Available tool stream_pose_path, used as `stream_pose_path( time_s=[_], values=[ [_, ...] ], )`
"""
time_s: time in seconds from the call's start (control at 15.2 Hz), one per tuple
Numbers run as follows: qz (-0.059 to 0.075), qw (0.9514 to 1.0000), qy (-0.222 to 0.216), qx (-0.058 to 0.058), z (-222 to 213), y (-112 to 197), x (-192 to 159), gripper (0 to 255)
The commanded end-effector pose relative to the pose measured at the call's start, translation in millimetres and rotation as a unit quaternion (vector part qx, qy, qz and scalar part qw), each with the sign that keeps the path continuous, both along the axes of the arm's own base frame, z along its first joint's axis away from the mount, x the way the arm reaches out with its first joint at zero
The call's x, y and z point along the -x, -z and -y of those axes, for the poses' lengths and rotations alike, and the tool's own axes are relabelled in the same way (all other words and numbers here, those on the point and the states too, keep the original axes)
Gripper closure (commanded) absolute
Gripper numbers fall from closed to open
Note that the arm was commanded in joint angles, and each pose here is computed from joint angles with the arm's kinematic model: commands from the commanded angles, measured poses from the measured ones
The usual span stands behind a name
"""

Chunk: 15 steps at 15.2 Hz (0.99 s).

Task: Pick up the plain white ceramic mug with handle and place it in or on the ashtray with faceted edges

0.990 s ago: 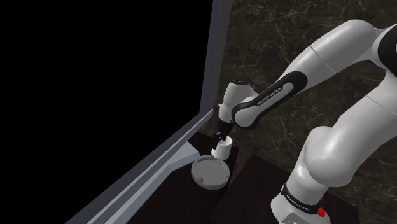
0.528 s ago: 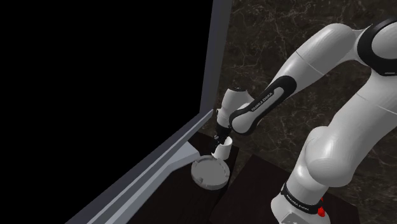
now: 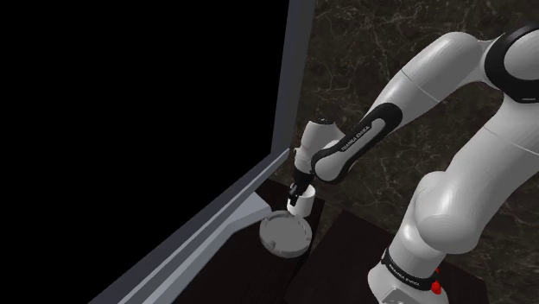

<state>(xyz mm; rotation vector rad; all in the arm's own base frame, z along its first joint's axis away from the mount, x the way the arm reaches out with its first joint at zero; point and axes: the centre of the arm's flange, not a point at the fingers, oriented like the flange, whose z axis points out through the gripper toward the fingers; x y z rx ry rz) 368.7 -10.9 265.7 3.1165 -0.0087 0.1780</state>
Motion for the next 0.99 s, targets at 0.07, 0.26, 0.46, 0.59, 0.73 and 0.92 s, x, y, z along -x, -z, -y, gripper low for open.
stream_pose_path(
  time_s=[0.07, 0.26, 0.46, 0.59, 0.73, 0.92],
  values=[
    [0.0, 1.0, 0.0, 0.0, 0, 0, 0, 255],
    [0.0, 1.0, 0.0, 0.0, 0, 0, 0, 255],
    [0.0, 1.0, 0.0, 0.0, 0, -5, 0, 255],
    [0.0, 1.0, 0.0, 0.0, 0, -16, 0, 255],
    [0.0, 1.0, 0.0, 0.0, 0, -26, 0, 255],
    [0.0, 1.0, 0.0, 0.0, 0, -42, 0, 255]
  ],
)
